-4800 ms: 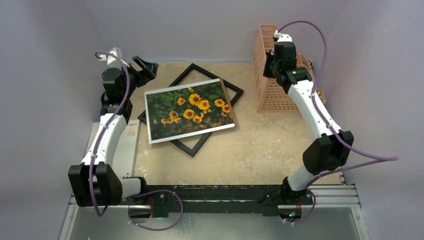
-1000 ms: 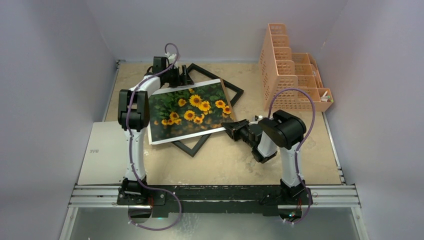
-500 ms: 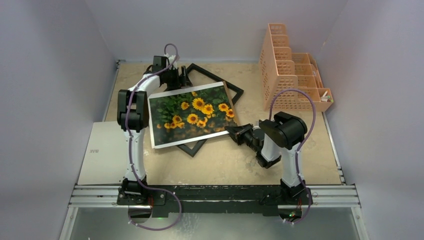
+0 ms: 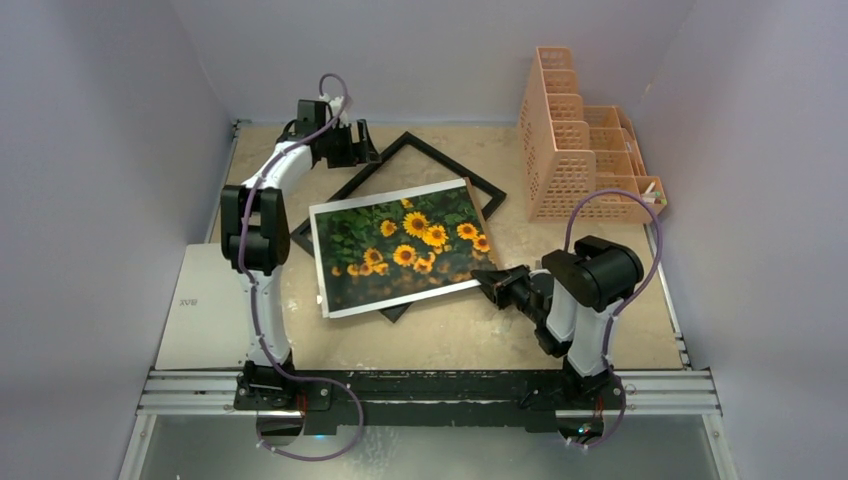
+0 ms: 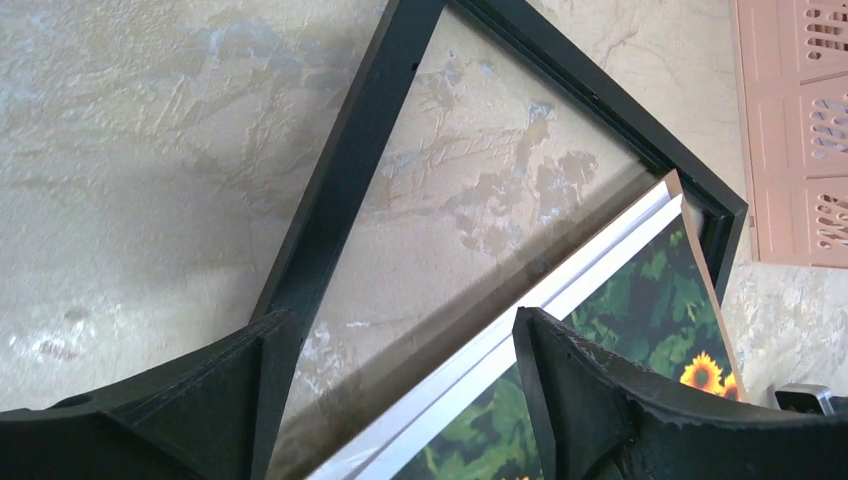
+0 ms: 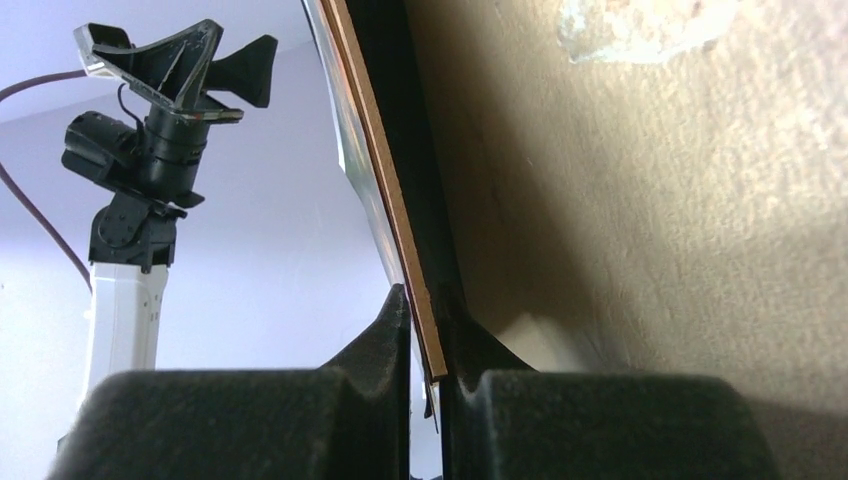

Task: Put the photo into the frame

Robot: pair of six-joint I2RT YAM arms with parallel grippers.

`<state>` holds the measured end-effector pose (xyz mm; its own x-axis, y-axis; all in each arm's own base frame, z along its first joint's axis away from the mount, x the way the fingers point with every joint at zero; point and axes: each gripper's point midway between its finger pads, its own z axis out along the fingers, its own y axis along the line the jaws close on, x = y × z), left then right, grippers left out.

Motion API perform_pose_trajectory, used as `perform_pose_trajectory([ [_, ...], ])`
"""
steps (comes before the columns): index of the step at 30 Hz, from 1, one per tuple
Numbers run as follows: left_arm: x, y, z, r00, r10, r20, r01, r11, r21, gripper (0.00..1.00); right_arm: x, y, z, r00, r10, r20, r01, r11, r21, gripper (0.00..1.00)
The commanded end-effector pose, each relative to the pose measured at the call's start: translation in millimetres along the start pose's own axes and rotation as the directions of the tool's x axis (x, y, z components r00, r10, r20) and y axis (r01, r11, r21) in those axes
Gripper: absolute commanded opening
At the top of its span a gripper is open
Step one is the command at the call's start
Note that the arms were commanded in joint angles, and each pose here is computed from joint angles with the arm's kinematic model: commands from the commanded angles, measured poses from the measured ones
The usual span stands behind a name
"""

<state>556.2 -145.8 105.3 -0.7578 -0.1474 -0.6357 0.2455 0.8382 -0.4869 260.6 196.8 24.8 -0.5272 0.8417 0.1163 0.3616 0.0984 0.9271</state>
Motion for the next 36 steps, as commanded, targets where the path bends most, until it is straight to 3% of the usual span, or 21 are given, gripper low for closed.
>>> perform_pose_trajectory([
  [1, -12, -10, -28, 0.999, -0.010, 0.048, 0.012, 1.000, -0.029, 0.82, -3, 55, -46, 0.996, -0.071, 0.053, 0.083, 0.961, -0.265, 0.00],
  [8, -7, 6, -36, 1.000, 0.005, 0.028, -0.002, 0.992, -0.126, 0.82, 2, 81, -15, 0.970, -0.240, 0.033, 0.240, 0.932, -0.271, 0.00],
  [10, -9, 9, -38, 0.999, 0.008, 0.031, -0.003, 0.988, -0.154, 0.82, -5, 101, -2, 0.939, -0.334, 0.086, 0.345, 0.907, -0.240, 0.00],
  [11, -10, 11, -40, 0.999, 0.010, 0.035, -0.004, 0.986, -0.168, 0.82, -10, 98, 5, 0.913, -0.398, 0.092, 0.408, 0.899, -0.159, 0.00],
  [15, -16, 18, -44, 0.999, 0.012, 0.046, -0.003, 0.978, -0.209, 0.82, -11, 146, 3, 0.854, -0.503, 0.135, 0.520, 0.838, -0.164, 0.00],
  [22, -23, 35, -56, 0.998, -0.008, 0.063, 0.027, 0.954, -0.300, 0.82, -2, 200, 8, 0.831, -0.542, 0.126, 0.556, 0.799, -0.228, 0.00],
  [25, -29, 57, -72, 0.993, -0.046, 0.107, 0.085, 0.913, -0.398, 0.82, 2, 222, 14, 0.830, -0.546, 0.115, 0.556, 0.790, -0.257, 0.00],
  [30, -41, 83, -101, 0.970, -0.139, 0.198, 0.216, 0.867, -0.450, 0.82, 5, 255, 34, 0.821, -0.562, 0.098, 0.564, 0.773, -0.290, 0.00],
  [36, -53, 96, -133, 0.953, -0.164, 0.255, 0.272, 0.836, -0.477, 0.82, 8, 280, 68, 0.853, -0.520, 0.050, 0.508, 0.802, -0.314, 0.00],
])
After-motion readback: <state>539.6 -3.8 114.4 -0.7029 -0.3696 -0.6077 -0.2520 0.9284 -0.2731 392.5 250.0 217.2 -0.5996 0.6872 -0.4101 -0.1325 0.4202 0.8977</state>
